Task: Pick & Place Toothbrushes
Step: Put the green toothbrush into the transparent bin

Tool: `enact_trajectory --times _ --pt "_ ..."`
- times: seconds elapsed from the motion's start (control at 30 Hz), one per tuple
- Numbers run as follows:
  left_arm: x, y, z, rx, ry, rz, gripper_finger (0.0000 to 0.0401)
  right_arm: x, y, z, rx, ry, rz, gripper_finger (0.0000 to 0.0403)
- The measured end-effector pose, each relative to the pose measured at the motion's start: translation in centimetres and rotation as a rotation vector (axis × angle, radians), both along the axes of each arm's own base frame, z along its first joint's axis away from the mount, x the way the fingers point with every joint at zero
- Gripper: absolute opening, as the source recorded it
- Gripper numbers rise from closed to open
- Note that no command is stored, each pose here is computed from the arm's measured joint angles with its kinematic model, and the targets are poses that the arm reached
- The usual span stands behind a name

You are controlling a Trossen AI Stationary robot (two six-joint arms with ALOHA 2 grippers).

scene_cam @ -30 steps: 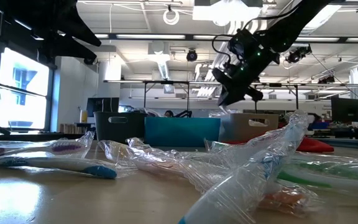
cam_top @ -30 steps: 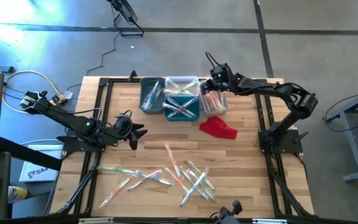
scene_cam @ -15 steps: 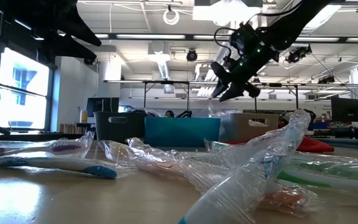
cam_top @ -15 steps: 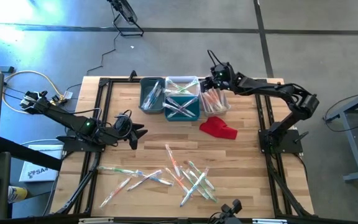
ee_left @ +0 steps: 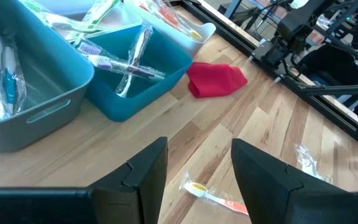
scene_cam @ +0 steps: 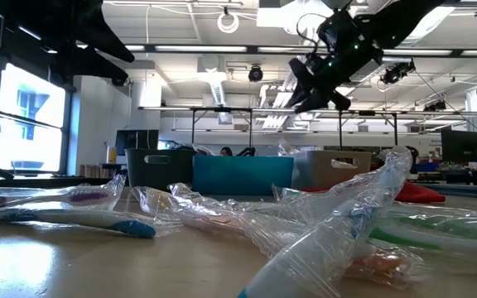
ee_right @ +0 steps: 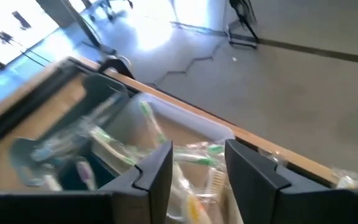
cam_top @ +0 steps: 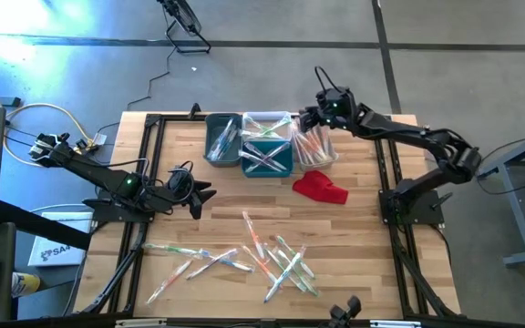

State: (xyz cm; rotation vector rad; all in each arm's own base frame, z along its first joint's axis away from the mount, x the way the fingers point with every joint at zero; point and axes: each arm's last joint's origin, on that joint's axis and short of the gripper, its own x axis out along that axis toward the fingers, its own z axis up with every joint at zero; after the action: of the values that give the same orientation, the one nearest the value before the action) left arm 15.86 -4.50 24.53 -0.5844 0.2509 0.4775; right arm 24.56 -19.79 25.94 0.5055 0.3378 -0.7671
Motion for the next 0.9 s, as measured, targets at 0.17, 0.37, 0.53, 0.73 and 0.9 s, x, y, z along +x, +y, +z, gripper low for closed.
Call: enact_trajectory --times 0.17,0.37,0.53,0.73,0.9 --pt "0.0 0.0 0.0 0.0 0.0 0.0 0.0175 -0.3 1.1 1.7 -0.019 -0.065 0.058 0.0134" --pt "0.0 0.0 -0.1 0.003 0.008 -0.001 0.0175 0.0 2.8 3.3 -0.024 -0.154 0.216 0.0134" --pt "-0.1 0.0 -0.1 0.006 0.015 -0.001 0.0175 0.8 4.3 3.7 0.012 -0.206 0.279 0.0133" --pt "-0.1 0.0 -0.1 0.005 0.014 -0.001 0.0175 2.1 6.5 3.7 0.122 -0.26 0.323 0.0133" --pt "0.0 0.0 -0.1 0.002 0.007 -0.001 0.0175 3.0 8.4 3.9 0.054 -0.251 0.494 0.0131"
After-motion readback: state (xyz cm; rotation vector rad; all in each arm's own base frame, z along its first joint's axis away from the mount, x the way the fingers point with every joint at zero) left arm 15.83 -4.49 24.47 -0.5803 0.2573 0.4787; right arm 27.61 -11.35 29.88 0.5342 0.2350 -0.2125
